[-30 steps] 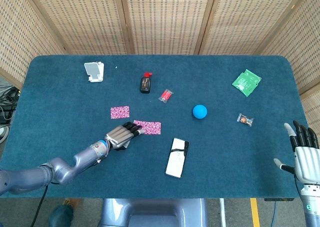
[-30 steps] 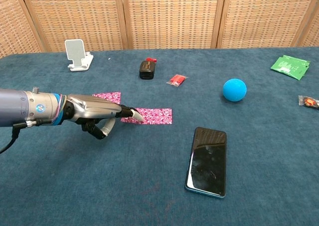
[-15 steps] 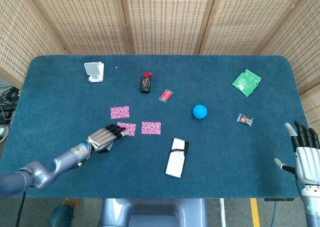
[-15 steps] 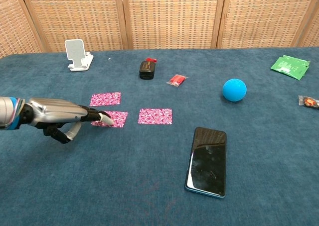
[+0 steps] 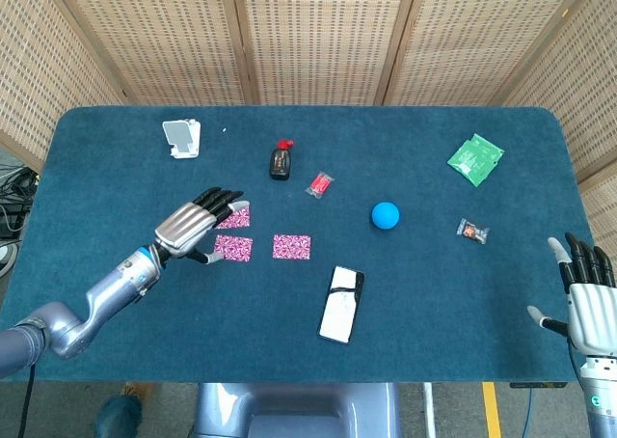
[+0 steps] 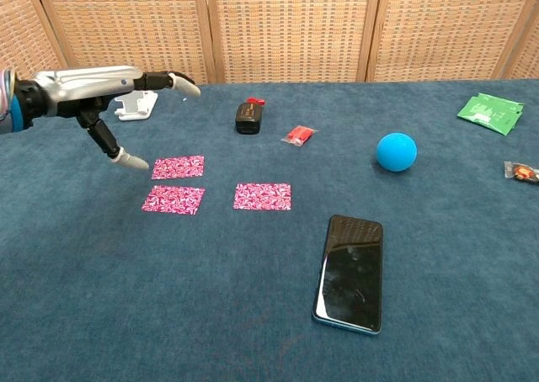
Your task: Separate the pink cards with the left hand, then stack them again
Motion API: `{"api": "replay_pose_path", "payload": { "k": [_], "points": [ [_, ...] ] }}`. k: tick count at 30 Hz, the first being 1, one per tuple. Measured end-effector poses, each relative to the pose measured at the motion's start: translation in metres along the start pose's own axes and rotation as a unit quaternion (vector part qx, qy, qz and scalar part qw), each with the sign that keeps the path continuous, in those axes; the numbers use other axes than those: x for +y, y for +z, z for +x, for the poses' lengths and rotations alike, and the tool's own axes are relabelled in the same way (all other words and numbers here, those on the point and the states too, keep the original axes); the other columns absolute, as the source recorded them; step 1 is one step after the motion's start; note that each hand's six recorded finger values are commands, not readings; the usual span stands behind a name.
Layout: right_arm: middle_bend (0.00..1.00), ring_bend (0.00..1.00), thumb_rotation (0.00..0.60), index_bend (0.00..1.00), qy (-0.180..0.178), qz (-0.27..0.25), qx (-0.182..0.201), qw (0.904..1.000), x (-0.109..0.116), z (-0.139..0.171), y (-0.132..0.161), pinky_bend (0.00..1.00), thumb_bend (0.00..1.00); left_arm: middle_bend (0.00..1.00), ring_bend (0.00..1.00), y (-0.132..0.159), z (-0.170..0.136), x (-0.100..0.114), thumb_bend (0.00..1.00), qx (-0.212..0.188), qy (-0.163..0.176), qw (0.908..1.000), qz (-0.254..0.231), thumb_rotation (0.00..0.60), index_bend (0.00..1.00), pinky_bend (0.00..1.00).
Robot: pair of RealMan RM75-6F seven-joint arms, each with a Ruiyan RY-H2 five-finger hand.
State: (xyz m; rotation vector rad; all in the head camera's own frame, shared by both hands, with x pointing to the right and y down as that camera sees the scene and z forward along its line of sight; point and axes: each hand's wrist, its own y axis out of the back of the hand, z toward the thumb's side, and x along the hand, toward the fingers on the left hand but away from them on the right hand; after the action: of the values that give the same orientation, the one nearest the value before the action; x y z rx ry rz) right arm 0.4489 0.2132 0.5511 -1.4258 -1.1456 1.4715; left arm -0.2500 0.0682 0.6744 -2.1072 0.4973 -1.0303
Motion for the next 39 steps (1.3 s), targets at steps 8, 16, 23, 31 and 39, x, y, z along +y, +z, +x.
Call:
{"api": "replay_pose_path", "payload": {
  "k": [8,16,23,31,39],
  "points": [
    [0.00,0.00,0.600,0.00,0.007,0.002,-0.009,0.9999,-0.004,-0.003,-0.005,0.00,0.00,0.00,0.00,0.033,0.050,-0.001,0.04,0.026,-0.029,0.9989,-0.027,0.600,0.28,0.00],
    [0.00,0.00,0.600,0.00,0.017,0.002,-0.015,0.9997,-0.009,-0.006,-0.008,0.00,0.00,0.00,0.00,0.067,0.087,-0.026,0.07,0.046,-0.063,0.9964,-0.032,0.600,0.31,0.00],
    [0.00,0.00,0.600,0.00,0.019,0.003,-0.015,0.9997,-0.010,-0.007,-0.007,0.00,0.00,0.00,0.00,0.079,0.103,-0.047,0.13,0.056,-0.077,0.9941,-0.051,0.600,0.31,0.00],
    [0.00,0.00,0.600,0.00,0.020,0.001,-0.013,0.9997,-0.010,-0.007,-0.008,0.00,0.00,0.00,0.00,0.073,0.110,-0.051,0.16,0.074,-0.074,0.9931,-0.052,0.600,0.31,0.00],
    [0.00,0.00,0.600,0.00,0.020,0.001,-0.013,0.9997,-0.010,-0.007,-0.008,0.00,0.00,0.00,0.00,0.067,0.113,-0.058,0.23,0.084,-0.080,0.9921,-0.048,0.600,0.32,0.00]
  ]
}}
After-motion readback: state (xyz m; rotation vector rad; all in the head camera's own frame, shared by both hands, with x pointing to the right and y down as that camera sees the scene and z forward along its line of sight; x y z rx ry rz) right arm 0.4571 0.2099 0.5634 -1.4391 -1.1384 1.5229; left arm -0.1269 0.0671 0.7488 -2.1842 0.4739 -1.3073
